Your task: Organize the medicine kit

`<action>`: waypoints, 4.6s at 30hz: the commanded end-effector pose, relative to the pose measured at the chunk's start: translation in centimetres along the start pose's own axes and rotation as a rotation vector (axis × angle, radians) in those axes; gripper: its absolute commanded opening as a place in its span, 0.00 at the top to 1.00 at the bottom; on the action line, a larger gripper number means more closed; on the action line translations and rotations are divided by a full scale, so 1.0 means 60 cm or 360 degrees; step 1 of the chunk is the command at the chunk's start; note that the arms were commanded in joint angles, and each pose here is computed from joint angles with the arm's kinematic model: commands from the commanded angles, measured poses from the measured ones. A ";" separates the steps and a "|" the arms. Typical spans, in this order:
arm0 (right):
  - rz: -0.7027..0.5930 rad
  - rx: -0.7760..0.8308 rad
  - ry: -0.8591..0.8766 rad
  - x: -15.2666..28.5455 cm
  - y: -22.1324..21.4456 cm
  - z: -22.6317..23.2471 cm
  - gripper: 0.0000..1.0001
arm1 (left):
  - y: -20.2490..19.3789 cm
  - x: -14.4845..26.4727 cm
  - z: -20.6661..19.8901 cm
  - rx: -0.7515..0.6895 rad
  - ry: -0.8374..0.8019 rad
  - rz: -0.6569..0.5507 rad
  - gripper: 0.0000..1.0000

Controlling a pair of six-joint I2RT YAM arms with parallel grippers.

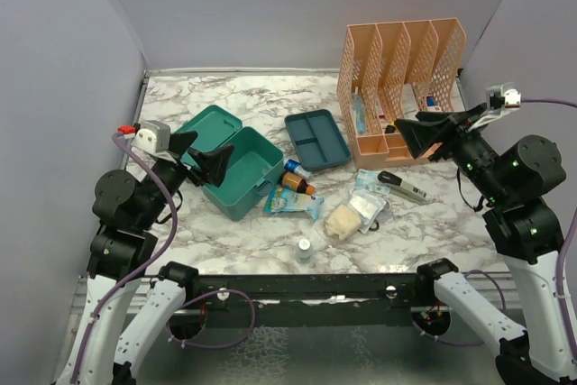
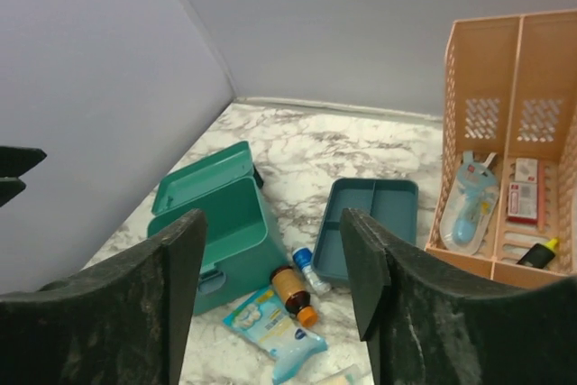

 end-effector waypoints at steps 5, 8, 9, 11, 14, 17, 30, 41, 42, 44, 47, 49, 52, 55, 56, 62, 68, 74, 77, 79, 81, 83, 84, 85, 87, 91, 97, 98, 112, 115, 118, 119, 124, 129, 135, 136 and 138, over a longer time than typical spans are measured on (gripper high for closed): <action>0.0287 -0.0256 0.0172 -0.005 -0.077 0.015 0.29 | 0.001 0.017 -0.059 -0.0042 -0.0461 -0.0003 0.01; 0.0354 -0.0337 0.0189 -0.001 -0.100 0.018 0.31 | -0.002 0.026 -0.073 0.0001 -0.0576 -0.0009 0.01; 0.0377 -0.0351 0.0191 0.000 -0.108 0.017 0.31 | -0.005 0.027 -0.078 0.0010 -0.0624 0.0003 0.01; 0.0430 -0.0361 0.0204 0.001 -0.127 0.016 0.31 | -0.015 0.027 -0.084 0.0038 -0.0698 0.0056 0.01; 0.0559 -0.0351 0.0272 -0.003 -0.166 0.015 0.32 | -0.036 0.019 -0.086 0.0086 -0.0769 0.0167 0.01; 0.0713 -0.0374 0.0331 -0.019 -0.209 0.009 0.33 | -0.056 0.011 -0.087 0.0135 -0.0847 0.0289 0.01; 0.1046 -0.0522 0.0248 -0.099 -0.346 -0.022 0.38 | -0.135 0.005 -0.061 0.0323 -0.0776 0.0542 0.01; 0.1179 -0.0237 0.0597 -0.077 -0.425 0.054 0.39 | -0.149 0.007 -0.050 0.0245 -0.0751 0.0529 0.10; 0.1163 -0.0188 0.0637 -0.070 -0.425 0.064 0.39 | -0.146 0.005 -0.049 0.0233 -0.0740 0.0515 0.10; 0.1138 -0.0104 0.0667 -0.056 -0.425 0.081 0.37 | -0.139 -0.003 -0.045 0.0220 -0.0694 0.0490 0.10; 0.1140 -0.0002 0.0645 -0.036 -0.431 0.109 0.36 | -0.129 -0.014 -0.040 0.0223 -0.0623 0.0454 0.10; 0.1155 0.0043 0.0601 -0.022 -0.436 0.126 0.35 | -0.125 -0.020 -0.037 0.0217 -0.0582 0.0430 0.10; 0.1197 0.0086 0.0608 -0.003 -0.450 0.158 0.34 | -0.117 -0.027 -0.030 0.0208 -0.0521 0.0388 0.10; 0.1299 0.0178 0.0610 0.011 -0.472 0.193 0.34 | -0.114 -0.031 -0.025 0.0201 -0.0473 0.0372 0.10; 0.1326 0.0212 0.0579 0.010 -0.475 0.199 0.34 | -0.115 -0.032 -0.024 0.0198 -0.0460 0.0370 0.10; 0.1459 0.0353 0.0631 0.021 -0.507 0.225 0.35 | -0.123 -0.039 -0.013 0.0204 -0.0400 0.0385 0.09; 0.1479 0.0376 0.0708 0.025 -0.520 0.229 0.38 | -0.126 -0.049 -0.007 0.0218 -0.0367 0.0380 0.09; 0.1416 0.0409 0.0784 0.010 -0.520 0.242 0.42 | -0.125 -0.062 -0.002 0.0202 -0.0352 0.0361 0.09; 0.1408 0.0425 0.0830 0.005 -0.526 0.249 0.44 | -0.127 -0.069 0.001 0.0186 -0.0348 0.0369 0.09; 0.1412 0.0432 0.0866 0.002 -0.530 0.254 0.47 | -0.132 -0.071 0.004 0.0174 -0.0349 0.0380 0.09; 0.1418 0.0451 0.0855 -0.001 -0.535 0.254 0.52 | -0.135 -0.073 0.007 0.0167 -0.0342 0.0385 0.09; 0.1416 0.0472 0.0834 -0.006 -0.535 0.253 0.54 | -0.139 -0.074 0.008 0.0168 -0.0340 0.0393 0.09; 0.1406 0.0474 0.0825 -0.009 -0.534 0.254 0.54 | -0.139 -0.074 0.008 0.0166 -0.0342 0.0392 0.09; 0.1394 0.0477 0.0815 -0.012 -0.532 0.254 0.54 | -0.141 -0.075 0.009 0.0167 -0.0340 0.0395 0.09; 0.1378 0.0472 0.0810 -0.017 -0.529 0.257 0.53 | -0.144 -0.075 0.009 0.0174 -0.0346 0.0400 0.09; 0.1377 0.0455 0.0759 -0.022 -0.531 0.258 0.53 | -0.147 -0.073 0.009 0.0190 -0.0347 0.0405 0.09; 0.1357 0.0438 0.0692 -0.030 -0.533 0.256 0.71 | -0.154 -0.068 0.014 0.0193 -0.0312 0.0417 0.07; 0.1357 0.0434 0.0694 -0.029 -0.533 0.257 0.74 | -0.157 -0.068 0.016 0.0197 -0.0301 0.0431 0.06; 0.1314 0.0273 0.0742 -0.075 -0.436 0.286 0.81 | -0.214 -0.047 0.005 0.0197 -0.0562 0.0680 0.06; 0.1274 0.0247 0.0820 -0.093 -0.404 0.279 0.81 | -0.228 -0.044 0.001 0.0160 -0.0682 0.0740 0.07; 0.1224 0.0210 0.0912 -0.112 -0.367 0.265 0.81 | -0.234 -0.043 -0.005 0.0142 -0.0788 0.0780 0.07; 0.1209 0.0196 0.0946 -0.116 -0.356 0.260 0.81 | -0.234 -0.043 -0.008 0.0138 -0.0828 0.0786 0.07; 0.1148 0.0164 0.1065 -0.138 -0.311 0.236 0.81 | -0.238 -0.041 -0.019 0.0150 -0.0981 0.0818 0.07; 0.1136 0.0185 0.1233 -0.149 -0.289 0.249 0.82 | -0.246 -0.051 -0.022 0.0206 -0.1012 0.0871 0.09; 0.1117 0.0152 0.1391 -0.159 -0.278 0.267 0.82 | -0.255 -0.051 -0.032 0.0253 -0.1104 0.0947 0.16; 0.1111 0.0148 0.1419 -0.160 -0.277 0.269 0.82 | -0.255 -0.050 -0.034 0.0259 -0.1122 0.0956 0.19; 0.1107 0.0141 0.1464 -0.161 -0.277 0.273 0.82 | -0.254 -0.048 -0.038 0.0273 -0.1142 0.0967 0.23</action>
Point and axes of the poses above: each gripper's point midway between its finger pads, its own x axis back along the fingers, its own z axis along the line the jaws close on, y = z × x, the point moved 6 cm from there along x, back along the fingers, and after that the axes turned 8 degrees about x, right-handed, at the moved point
